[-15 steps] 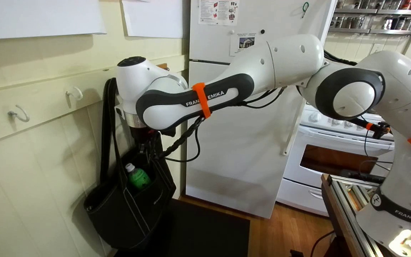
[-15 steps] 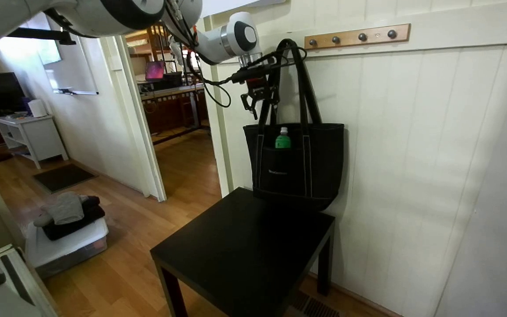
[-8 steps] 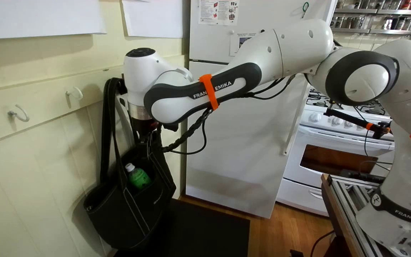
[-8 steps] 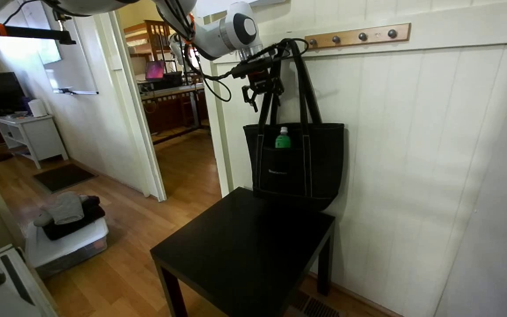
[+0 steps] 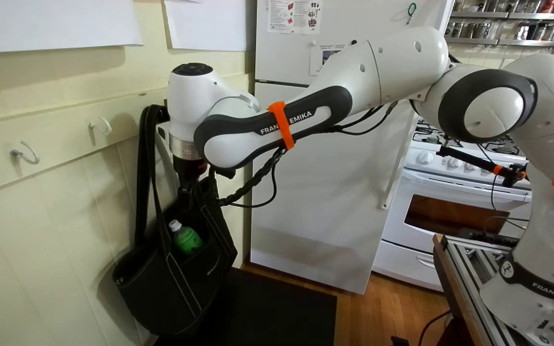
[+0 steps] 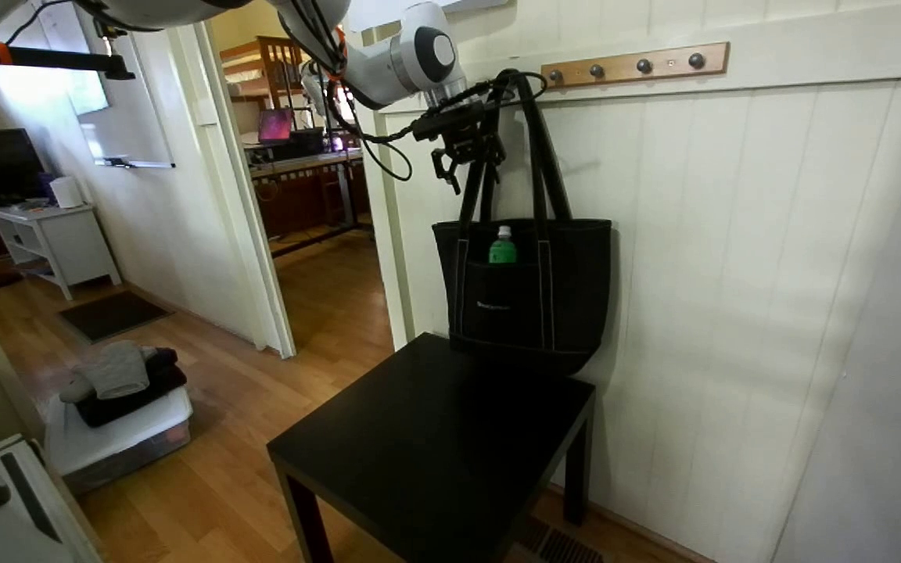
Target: Put the bottle in the bag and put the bag on the chair
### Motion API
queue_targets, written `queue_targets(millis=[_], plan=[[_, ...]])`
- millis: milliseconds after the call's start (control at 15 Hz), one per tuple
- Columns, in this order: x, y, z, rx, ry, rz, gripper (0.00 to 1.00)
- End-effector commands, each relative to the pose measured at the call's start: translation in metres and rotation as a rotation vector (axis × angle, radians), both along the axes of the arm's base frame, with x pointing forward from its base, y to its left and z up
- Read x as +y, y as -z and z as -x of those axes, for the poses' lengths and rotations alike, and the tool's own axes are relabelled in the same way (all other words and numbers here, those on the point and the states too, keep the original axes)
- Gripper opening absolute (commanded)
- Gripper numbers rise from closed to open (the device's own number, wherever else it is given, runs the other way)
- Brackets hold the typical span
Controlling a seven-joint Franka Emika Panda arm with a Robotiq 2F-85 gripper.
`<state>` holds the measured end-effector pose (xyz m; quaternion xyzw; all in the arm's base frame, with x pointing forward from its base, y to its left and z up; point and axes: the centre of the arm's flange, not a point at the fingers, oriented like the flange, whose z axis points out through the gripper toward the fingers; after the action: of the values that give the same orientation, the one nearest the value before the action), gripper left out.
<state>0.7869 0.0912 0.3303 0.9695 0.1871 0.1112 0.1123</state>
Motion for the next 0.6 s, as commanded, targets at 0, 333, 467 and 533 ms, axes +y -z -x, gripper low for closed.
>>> queue_targets(millis=[0, 333, 467, 533], plan=[[0.007, 0.005, -0.001, -0.161, 0.018, -0.063, 1.00], [0.019, 0.001, -0.001, -0.385, 0.020, -0.133, 1.00], [0.022, 0.000, 0.002, -0.445, 0.023, -0.151, 1.00], [0.024, -0.001, 0.005, -0.482, 0.030, -0.149, 1.00]])
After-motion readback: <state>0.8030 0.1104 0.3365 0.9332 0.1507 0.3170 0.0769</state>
